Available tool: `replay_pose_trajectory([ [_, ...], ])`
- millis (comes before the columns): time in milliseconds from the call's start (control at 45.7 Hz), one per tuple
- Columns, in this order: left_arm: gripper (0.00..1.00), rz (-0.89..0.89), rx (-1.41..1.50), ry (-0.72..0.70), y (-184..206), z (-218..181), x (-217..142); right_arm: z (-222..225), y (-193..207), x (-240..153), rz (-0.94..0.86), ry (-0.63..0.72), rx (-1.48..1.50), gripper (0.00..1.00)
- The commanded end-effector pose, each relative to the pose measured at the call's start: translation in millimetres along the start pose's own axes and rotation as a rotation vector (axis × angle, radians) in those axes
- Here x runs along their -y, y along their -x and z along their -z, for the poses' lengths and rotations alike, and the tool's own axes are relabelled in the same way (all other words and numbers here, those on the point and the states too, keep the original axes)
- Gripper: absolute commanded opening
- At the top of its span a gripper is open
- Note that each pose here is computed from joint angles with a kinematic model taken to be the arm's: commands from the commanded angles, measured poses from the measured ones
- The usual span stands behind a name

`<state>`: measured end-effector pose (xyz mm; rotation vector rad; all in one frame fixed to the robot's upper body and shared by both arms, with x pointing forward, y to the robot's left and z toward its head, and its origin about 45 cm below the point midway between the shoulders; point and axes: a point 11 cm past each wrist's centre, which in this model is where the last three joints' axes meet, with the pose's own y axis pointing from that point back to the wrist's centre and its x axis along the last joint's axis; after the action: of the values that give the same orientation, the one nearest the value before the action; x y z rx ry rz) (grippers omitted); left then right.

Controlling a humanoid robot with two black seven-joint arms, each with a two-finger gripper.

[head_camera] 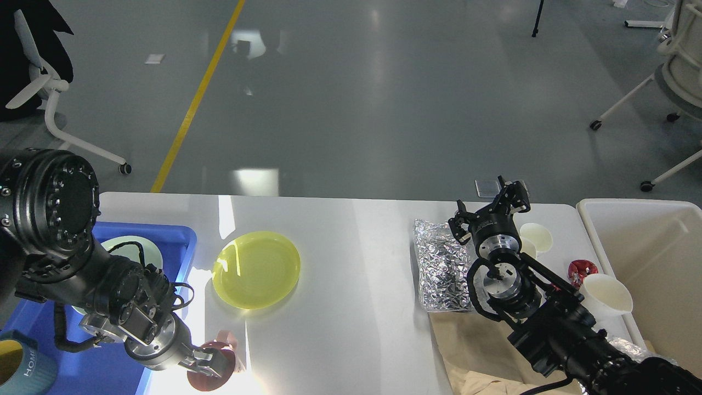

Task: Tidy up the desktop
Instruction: 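Lower the left gripper onto the pink mug and grasp its rim, then lift the pink mug with the left gripper and set it in the blue tray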

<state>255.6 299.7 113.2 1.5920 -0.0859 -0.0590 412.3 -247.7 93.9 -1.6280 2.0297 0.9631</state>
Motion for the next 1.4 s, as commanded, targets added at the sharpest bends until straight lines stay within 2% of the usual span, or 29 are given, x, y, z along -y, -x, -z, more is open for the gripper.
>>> replay_pose_trajectory([
  [0,0.70,0.011,-0.007,0.002,4.2,-0.6,3.5,-0.2,-0.1,0.0,0.000,0.002,0.000,1.00],
  [153,0.61,0.016,-0.009,0.018,5.7,-5.5,5.6,-0.2,-0.1,0.0,0.000,0.002,0.000,1.00],
  [285,0.50,0.025,-0.013,0.034,9.6,-10.7,9.7,-0.2,-0.1,0.0,0.000,0.002,0.000,1.00],
  [525,0.15,0.026,-0.015,0.004,10.3,-8.1,11.1,0.0,-0.1,0.0,0.000,0.000,0.000,1.00],
  [657,0.00,0.022,-0.033,-0.014,9.7,-5.8,11.0,0.0,-0.1,0.0,0.000,0.000,0.000,1.00],
  [1116,0.00,-0.017,-0.087,-0.010,-0.3,-4.5,4.4,-0.2,-0.1,0.0,0.000,0.002,0.000,1.00],
  [1270,0.00,0.011,-0.108,0.009,-26.8,-2.7,-37.2,0.0,-0.1,0.0,0.000,0.000,0.000,1.00],
  [1379,0.00,0.013,-0.145,0.028,-51.8,1.2,-86.0,-0.2,-0.1,0.0,0.000,0.002,0.000,1.00],
])
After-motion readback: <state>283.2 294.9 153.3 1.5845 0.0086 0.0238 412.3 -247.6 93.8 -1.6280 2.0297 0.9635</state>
